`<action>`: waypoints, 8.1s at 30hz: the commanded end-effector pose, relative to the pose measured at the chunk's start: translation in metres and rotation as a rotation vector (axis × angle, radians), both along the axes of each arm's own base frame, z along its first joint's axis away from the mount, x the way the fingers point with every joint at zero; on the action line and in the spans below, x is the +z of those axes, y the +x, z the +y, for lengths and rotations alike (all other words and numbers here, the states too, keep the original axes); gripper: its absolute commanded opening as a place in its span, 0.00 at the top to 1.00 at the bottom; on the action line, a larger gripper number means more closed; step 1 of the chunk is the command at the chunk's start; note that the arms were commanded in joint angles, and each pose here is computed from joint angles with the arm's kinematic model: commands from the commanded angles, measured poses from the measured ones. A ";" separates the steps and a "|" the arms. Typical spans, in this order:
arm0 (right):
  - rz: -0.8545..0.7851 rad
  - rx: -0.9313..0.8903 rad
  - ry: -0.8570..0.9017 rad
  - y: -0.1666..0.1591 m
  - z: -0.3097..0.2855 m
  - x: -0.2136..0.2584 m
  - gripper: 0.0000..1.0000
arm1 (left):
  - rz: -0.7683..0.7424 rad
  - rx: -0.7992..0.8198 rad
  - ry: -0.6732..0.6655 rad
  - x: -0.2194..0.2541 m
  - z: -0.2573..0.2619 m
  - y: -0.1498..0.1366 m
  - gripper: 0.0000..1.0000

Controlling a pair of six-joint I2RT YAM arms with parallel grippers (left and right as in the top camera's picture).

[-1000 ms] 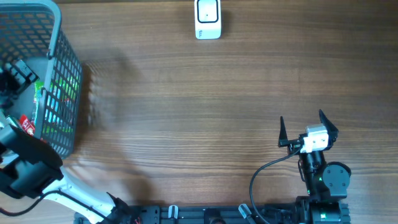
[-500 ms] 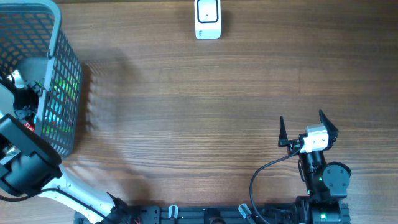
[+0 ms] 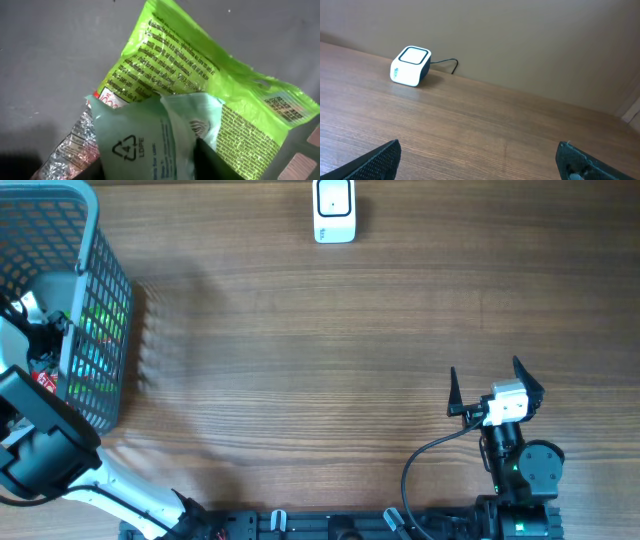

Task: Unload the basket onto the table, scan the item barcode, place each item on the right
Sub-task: 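Reach the left gripper down into the grey basket toward the green bag, then grasp the green snack bag with the left gripper and lift it, then carry the green bag with the left gripper toward the scanner, then lower the green bag onto the table and adjust it with the left gripper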

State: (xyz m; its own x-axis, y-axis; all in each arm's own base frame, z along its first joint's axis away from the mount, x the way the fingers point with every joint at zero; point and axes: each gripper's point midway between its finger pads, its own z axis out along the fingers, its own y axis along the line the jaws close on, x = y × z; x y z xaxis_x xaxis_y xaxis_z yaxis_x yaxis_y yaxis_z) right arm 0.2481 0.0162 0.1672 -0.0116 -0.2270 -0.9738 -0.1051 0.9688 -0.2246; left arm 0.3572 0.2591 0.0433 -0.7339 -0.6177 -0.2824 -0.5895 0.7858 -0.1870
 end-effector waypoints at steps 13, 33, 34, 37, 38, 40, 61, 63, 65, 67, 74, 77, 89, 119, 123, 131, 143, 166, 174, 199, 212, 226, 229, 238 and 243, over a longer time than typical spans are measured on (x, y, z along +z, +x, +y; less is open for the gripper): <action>-0.005 0.012 -0.004 0.000 0.002 0.001 0.00 | 0.048 -0.252 0.143 0.025 0.009 -0.006 0.00; -0.006 0.012 -0.005 0.000 0.002 0.001 0.00 | 0.082 -0.316 -0.118 -0.052 -0.036 -0.018 0.56; -0.005 0.012 -0.004 0.000 0.002 0.001 0.00 | 0.078 -0.316 -0.117 -0.051 -0.035 -0.017 0.75; -0.006 0.012 -0.005 0.000 0.002 0.001 0.00 | 0.047 -0.283 -0.089 -0.034 -0.027 -0.008 0.96; -0.005 0.012 -0.004 0.000 0.002 0.001 0.00 | 0.017 -0.280 -0.055 -0.018 -0.021 0.000 0.96; -0.005 0.012 -0.004 0.000 0.002 0.001 0.00 | -0.036 -0.258 0.002 0.011 -0.010 0.011 0.96; -0.005 0.012 -0.004 0.000 0.002 0.001 0.00 | -0.983 0.125 0.191 0.444 -0.101 -0.053 0.96; -0.005 0.012 -0.004 0.000 0.002 0.001 0.00 | -0.950 0.068 0.079 0.434 -0.134 -0.058 0.96; -0.006 0.012 -0.005 0.000 0.002 0.001 0.00 | -0.865 0.009 -0.019 0.413 -0.167 -0.059 0.96; -0.006 0.012 -0.005 0.000 0.002 0.001 0.00 | -0.781 -0.051 -0.101 0.393 -0.197 -0.059 0.96; -0.005 0.012 -0.004 0.000 0.002 0.001 0.00 | -0.503 -0.323 -0.218 0.335 -0.295 -0.056 0.96; -0.005 0.012 -0.004 0.000 0.002 0.001 0.00 | -0.421 -0.413 -0.203 0.316 -0.325 -0.050 0.96; -0.005 0.012 -0.004 0.000 0.002 0.001 0.00 | -0.088 -0.735 -0.245 0.211 -0.460 -0.027 0.96; -0.005 0.012 -0.004 0.000 0.002 0.001 0.00 | 0.292 -0.691 -0.150 0.000 -0.520 -0.014 0.23; -0.005 0.012 -0.004 0.000 0.002 0.001 0.00 | 0.194 -0.798 -0.143 0.029 -0.521 0.001 0.00; -0.006 0.012 -0.005 0.000 0.002 0.001 0.00 | 0.081 -0.795 -0.146 0.075 -0.517 0.012 0.00; -0.005 0.012 -0.004 0.000 0.002 0.001 0.00 | 0.179 -0.581 0.120 0.031 -0.401 0.036 0.00; -0.005 0.012 -0.004 0.000 0.002 0.001 0.00 | 0.207 -0.925 0.003 -0.047 -0.378 0.003 0.28; -0.006 0.012 -0.005 0.000 0.002 0.001 0.00 | 0.178 -0.919 -0.016 -0.032 -0.381 0.005 0.96; -0.005 0.012 -0.004 0.000 0.002 0.001 0.00 | 0.038 -1.103 -0.331 0.009 -0.525 -0.034 0.78; -0.006 0.012 -0.005 0.000 0.002 0.001 0.00 | -0.227 -1.112 -0.383 0.095 -0.529 -0.008 0.64; -0.005 0.012 -0.004 0.000 0.002 0.001 0.00 | 0.134 -1.131 -0.385 -0.020 -0.544 -0.049 0.89; -0.005 0.012 -0.004 0.000 0.002 0.001 0.00 | 0.181 -1.116 -0.349 -0.033 -0.536 -0.052 0.88; -0.005 0.012 -0.004 0.000 0.002 0.001 0.00 | 0.238 -1.101 -0.351 -0.035 -0.529 -0.062 0.57; -0.006 0.012 -0.005 0.000 0.002 0.001 0.00 | 0.218 -1.121 -0.427 -0.021 -0.541 -0.065 0.52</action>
